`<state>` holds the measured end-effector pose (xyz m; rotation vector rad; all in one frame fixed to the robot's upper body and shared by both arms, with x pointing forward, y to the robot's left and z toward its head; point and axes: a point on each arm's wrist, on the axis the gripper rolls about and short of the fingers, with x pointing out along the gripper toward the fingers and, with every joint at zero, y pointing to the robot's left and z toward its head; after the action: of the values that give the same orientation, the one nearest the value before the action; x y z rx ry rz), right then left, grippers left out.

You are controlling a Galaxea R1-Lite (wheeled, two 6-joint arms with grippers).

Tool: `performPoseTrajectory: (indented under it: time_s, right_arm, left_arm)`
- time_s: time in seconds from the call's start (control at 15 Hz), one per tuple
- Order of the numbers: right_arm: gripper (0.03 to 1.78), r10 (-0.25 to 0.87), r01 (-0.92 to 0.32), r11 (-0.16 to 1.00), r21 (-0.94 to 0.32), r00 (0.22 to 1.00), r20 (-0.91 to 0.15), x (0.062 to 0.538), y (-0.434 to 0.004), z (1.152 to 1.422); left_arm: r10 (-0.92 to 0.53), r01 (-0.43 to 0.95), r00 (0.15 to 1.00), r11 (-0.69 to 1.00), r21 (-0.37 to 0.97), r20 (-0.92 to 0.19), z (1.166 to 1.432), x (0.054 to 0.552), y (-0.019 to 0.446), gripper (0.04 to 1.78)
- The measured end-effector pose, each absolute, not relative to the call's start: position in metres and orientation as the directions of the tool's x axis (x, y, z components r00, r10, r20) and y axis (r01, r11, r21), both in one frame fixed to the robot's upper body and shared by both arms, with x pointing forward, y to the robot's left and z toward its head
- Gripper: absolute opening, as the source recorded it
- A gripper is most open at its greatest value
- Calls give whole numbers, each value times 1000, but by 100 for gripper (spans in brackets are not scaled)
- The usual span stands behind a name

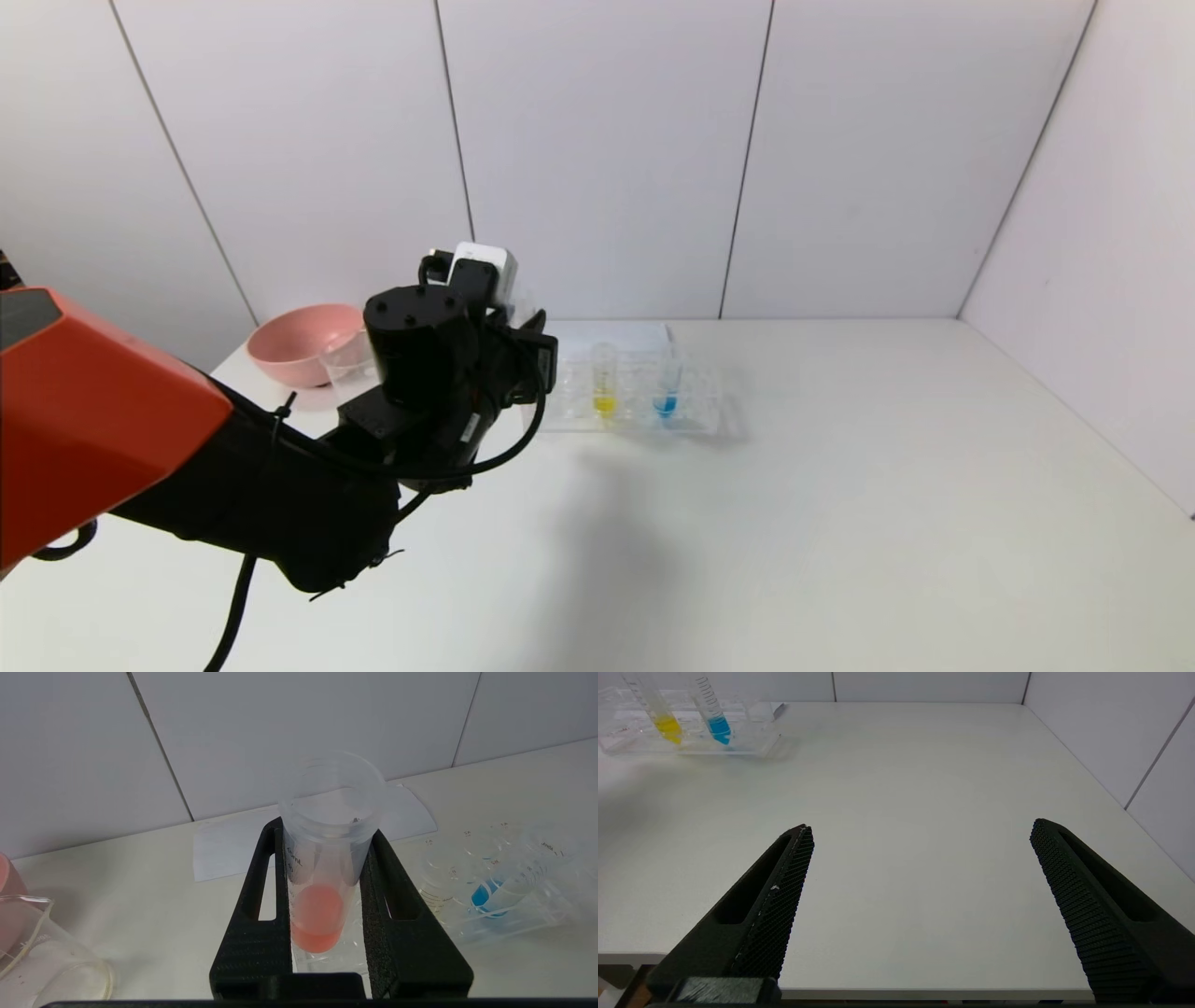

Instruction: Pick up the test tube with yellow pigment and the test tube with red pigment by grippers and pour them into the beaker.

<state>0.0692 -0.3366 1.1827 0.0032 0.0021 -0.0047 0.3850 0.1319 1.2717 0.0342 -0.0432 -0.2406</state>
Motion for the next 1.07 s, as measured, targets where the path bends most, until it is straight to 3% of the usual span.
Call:
performPoseTrajectory:
  time_s: [0.6,1.07]
  right_arm:
    - [170,-4,4,1000,3,1000,-2,69,-337,1183]
    - [170,-4,4,1000,3,1000,-2,69,-337,1183]
  left_arm:
    - [-196,195,978,980,30,64,1309,372,161,44]
    - [-82,80,994,996,31,79,1321,392,215,44]
